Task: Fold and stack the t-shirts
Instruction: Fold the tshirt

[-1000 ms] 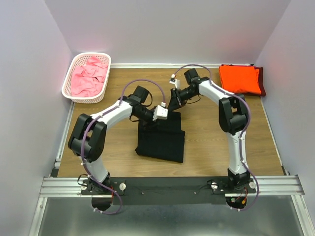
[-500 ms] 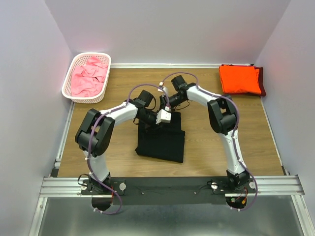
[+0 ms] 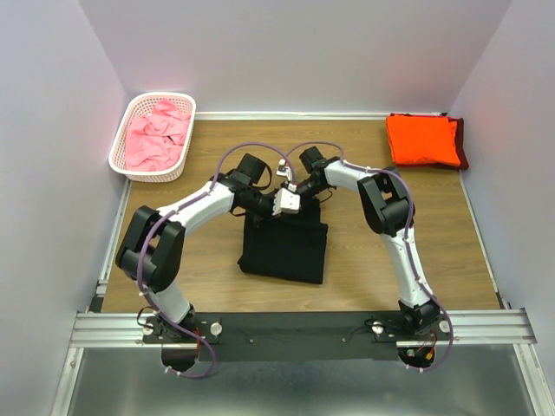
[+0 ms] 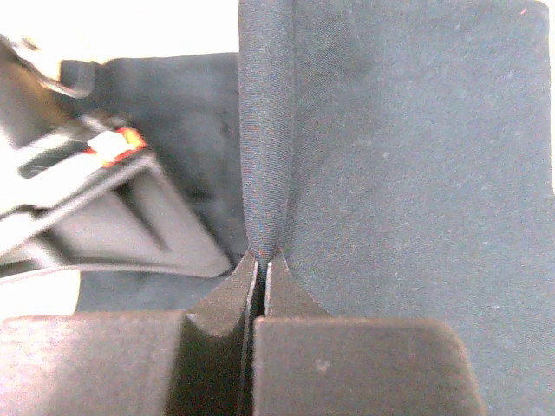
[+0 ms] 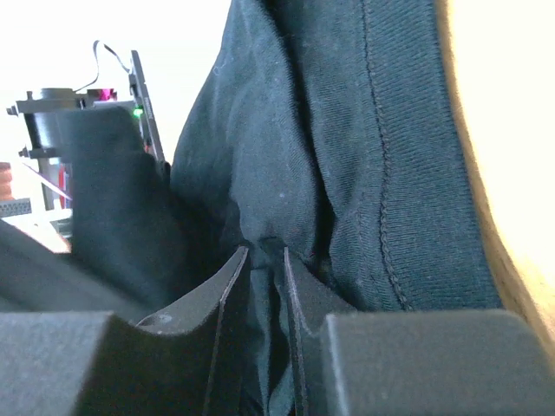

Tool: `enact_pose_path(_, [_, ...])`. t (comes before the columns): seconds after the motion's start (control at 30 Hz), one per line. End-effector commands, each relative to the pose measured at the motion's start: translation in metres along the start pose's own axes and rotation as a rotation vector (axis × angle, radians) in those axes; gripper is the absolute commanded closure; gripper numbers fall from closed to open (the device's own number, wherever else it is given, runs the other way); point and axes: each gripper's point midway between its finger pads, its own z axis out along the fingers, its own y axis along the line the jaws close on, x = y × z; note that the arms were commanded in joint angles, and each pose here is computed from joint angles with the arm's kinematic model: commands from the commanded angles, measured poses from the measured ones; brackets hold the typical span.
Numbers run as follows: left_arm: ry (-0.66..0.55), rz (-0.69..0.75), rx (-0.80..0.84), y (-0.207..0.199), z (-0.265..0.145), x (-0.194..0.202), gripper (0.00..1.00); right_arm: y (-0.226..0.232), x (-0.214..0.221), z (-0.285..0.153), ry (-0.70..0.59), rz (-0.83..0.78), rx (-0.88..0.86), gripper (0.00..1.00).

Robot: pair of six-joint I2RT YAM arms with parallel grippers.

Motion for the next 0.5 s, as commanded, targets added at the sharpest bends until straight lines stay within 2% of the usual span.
enact_pose_path(0.0, [-0.006,0.061,-0.089,0.026,-0.022,-0.021,1.0,-0.027,0.025,0.01,0.044,0.016,0.027,0.7])
enact_pose_path(0.23, [0.014,0.072,-0.161,0.069,-0.029,-0.011,1.0,-0.024,0.024,0.007,0.04,-0.005,0.032,0.7])
enact_pose_path(0.47, [-0.012,0.127,-0.13,0.055,-0.032,-0.019,1.0,-0.006,-0.017,-0.017,-0.03,-0.156,0.162,0.64])
